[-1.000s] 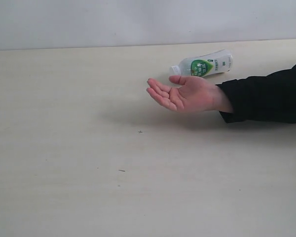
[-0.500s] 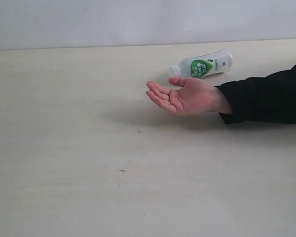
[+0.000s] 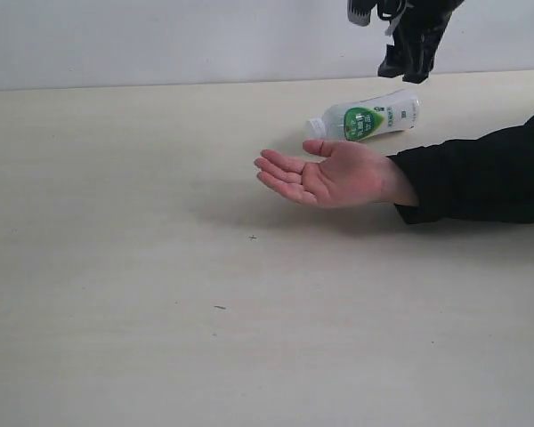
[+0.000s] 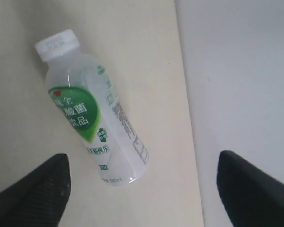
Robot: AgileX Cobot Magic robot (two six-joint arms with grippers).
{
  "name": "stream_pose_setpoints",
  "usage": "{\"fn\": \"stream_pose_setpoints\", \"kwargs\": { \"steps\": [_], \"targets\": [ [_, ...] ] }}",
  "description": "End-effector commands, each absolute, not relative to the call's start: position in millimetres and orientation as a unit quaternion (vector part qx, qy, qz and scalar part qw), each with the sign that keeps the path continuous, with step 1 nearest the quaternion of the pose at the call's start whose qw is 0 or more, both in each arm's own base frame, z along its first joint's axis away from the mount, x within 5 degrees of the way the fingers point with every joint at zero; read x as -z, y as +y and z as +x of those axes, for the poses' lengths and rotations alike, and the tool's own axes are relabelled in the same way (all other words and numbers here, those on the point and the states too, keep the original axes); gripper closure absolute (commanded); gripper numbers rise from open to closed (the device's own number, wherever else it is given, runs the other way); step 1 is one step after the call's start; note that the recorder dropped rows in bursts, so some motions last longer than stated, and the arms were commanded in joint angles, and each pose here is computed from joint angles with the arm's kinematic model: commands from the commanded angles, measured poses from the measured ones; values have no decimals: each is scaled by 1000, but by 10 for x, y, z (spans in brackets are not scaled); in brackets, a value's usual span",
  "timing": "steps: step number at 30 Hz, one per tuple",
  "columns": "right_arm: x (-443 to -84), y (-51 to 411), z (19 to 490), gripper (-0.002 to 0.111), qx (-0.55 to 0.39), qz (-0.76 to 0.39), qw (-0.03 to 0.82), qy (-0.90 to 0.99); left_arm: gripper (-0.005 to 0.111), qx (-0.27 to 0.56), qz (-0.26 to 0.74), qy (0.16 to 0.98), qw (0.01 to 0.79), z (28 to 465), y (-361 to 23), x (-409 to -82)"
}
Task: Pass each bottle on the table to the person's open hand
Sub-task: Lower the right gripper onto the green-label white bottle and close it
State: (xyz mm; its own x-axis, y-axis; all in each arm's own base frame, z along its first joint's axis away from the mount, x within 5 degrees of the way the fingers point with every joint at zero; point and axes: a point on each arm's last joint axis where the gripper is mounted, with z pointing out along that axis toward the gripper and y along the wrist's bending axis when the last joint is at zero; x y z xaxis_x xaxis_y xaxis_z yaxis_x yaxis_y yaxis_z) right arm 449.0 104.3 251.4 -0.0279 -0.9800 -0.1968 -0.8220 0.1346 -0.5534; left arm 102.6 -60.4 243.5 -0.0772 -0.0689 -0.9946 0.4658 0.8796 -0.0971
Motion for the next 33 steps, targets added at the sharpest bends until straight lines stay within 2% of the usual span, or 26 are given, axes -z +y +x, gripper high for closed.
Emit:
{"fn": "stream_pose_setpoints", "kwargs": {
  "steps": [1,13,24,33],
  "targets": [
    [-2272,1018,4589,29,179,-700,229,653,107,202,142,704,666,1014,-599,-2423],
    [-1739,1060,4753,29,178,-725,214,630,107,202,142,704,666,1014,-599,-2423],
    [-1425,1088,4856,29,186,-723,228,625,107,202,145,707,662,1011,-603,-2415],
    [-1308,1095,4880,29,186,-723,229,625,107,203,147,709,659,1009,-606,-2408]
  ]
}}
